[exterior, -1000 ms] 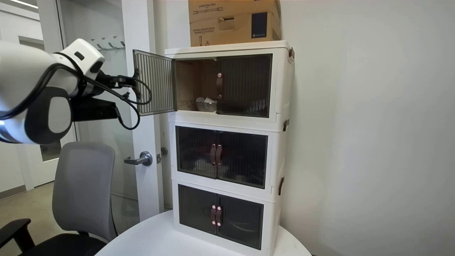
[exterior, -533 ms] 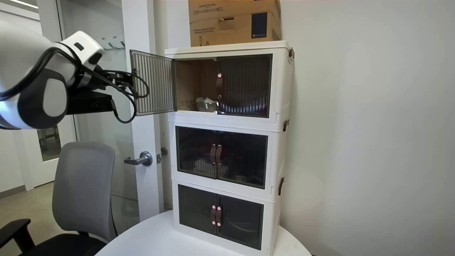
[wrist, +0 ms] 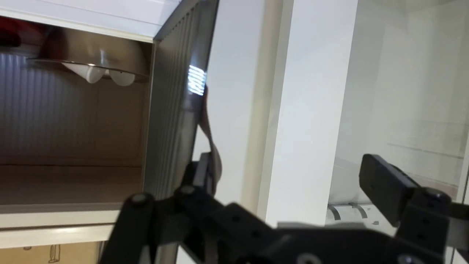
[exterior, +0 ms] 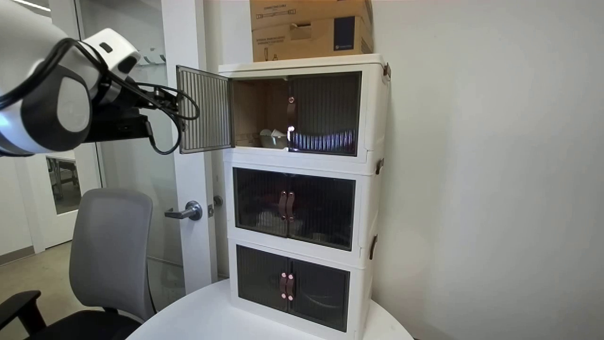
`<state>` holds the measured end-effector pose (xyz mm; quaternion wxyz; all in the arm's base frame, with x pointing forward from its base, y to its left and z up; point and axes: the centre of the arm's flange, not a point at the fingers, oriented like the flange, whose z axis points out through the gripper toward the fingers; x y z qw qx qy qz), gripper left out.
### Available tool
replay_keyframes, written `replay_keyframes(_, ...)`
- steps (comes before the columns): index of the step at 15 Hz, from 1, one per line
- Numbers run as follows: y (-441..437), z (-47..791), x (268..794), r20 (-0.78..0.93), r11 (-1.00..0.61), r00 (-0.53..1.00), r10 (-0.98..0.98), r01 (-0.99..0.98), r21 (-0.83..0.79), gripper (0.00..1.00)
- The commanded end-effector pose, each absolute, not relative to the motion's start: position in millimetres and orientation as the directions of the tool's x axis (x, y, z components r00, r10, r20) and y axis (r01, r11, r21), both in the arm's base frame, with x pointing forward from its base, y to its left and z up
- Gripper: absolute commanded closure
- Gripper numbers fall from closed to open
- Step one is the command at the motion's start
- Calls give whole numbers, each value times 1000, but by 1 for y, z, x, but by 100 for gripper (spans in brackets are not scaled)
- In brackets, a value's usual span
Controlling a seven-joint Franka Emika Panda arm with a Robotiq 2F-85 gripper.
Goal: Open the two upper doors of the cabinet
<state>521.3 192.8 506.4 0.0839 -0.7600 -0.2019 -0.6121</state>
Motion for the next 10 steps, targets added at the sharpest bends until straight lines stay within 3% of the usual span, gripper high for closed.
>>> replay_keyframes(1, 186, 549, 494, 962, -888, 86, 258, 414, 201, 0)
replay_keyframes(6, 183, 589, 480, 951, -887, -18, 310, 354, 296, 0)
replay_keyframes(10, 165, 606, 482, 943, -888, -12, 334, 331, 319, 0)
